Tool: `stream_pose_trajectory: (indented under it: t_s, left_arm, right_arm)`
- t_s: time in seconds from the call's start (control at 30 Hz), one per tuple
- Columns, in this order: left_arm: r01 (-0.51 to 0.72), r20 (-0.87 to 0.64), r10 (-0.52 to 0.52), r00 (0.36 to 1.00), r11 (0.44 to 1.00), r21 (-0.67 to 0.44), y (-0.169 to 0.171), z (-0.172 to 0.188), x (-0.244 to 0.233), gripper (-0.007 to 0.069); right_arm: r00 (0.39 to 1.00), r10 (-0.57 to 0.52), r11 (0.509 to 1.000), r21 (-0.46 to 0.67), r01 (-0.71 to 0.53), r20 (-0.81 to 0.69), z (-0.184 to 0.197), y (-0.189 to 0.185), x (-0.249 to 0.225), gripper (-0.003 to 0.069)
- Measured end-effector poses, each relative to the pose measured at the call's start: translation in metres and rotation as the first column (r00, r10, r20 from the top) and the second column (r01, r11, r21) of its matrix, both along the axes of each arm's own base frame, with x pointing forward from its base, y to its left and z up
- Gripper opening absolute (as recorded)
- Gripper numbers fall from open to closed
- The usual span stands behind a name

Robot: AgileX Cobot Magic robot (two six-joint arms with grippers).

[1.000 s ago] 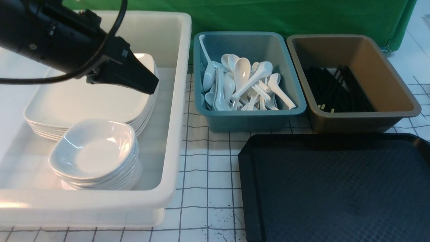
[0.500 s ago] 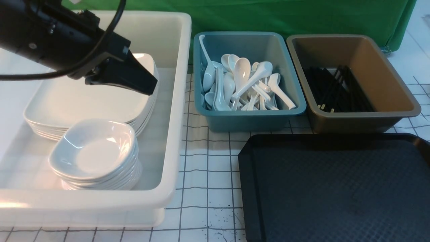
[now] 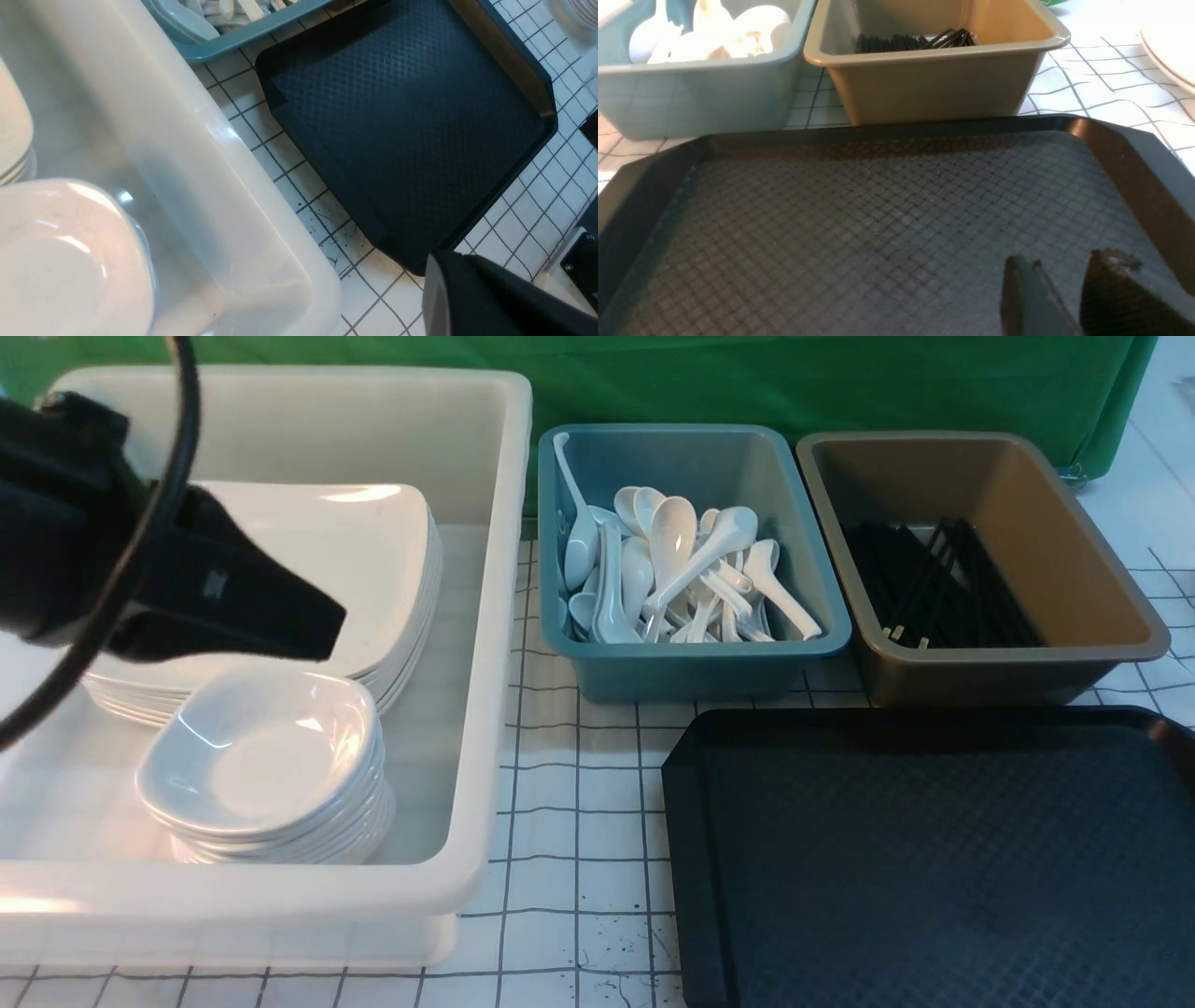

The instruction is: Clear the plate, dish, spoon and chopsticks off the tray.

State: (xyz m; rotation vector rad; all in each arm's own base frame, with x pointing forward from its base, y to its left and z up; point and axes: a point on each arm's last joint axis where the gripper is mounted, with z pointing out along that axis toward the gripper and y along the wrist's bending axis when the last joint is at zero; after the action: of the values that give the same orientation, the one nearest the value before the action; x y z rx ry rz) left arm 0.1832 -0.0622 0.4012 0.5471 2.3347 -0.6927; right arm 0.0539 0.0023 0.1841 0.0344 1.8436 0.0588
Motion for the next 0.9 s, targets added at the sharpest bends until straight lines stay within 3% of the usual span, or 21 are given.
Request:
stream_pose_trajectory:
  t_s: [0.3,0.4,0.5,0.57,0.67,0.77,0.9]
  left_arm:
    - [-0.013,0.121,0.016,0.992,1.000,-0.027,0.005,-0.011,-0.090,-0.0002]
    - [-0.036,0.258,0.054,0.965,0.996,-0.077,0.006,-0.020,-0.121,-0.0002]
    - [-0.103,0.390,0.160,0.907,0.981,-0.163,0.010,-0.025,-0.131,-0.0002]
    - [-0.175,0.491,0.297,0.819,0.944,-0.279,0.016,-0.031,-0.136,-0.0002]
    - [-0.217,0.541,0.389,0.746,0.909,-0.355,0.022,-0.037,-0.140,-0.0002]
    - [-0.234,0.559,0.406,0.723,0.905,-0.355,0.024,-0.043,-0.142,-0.0001]
    - [-0.267,0.594,0.374,0.712,0.927,-0.264,0.028,-0.048,-0.141,-0.0001]
  right_arm:
    - [1.000,0.000,1.000,0.000,0.000,0.000,0.000,0.000,0.000,0.0240]
    - [1.000,0.000,1.000,0.000,0.000,0.000,0.000,0.000,0.000,0.0240]
    - [1.000,0.000,1.000,0.000,0.000,0.000,0.000,0.000,0.000,0.0240]
    - [1.000,0.000,1.000,0.000,0.000,0.000,0.000,0.000,0.000,0.0240]
    - [1.000,0.000,1.000,0.000,0.000,0.000,0.000,0.000,0.000,0.0240]
    - [1.000,0.000,1.000,0.000,0.000,0.000,0.000,0.000,0.000,0.0240]
    - [1.000,0.000,1.000,0.000,0.000,0.000,0.000,0.000,0.000,0.0240]
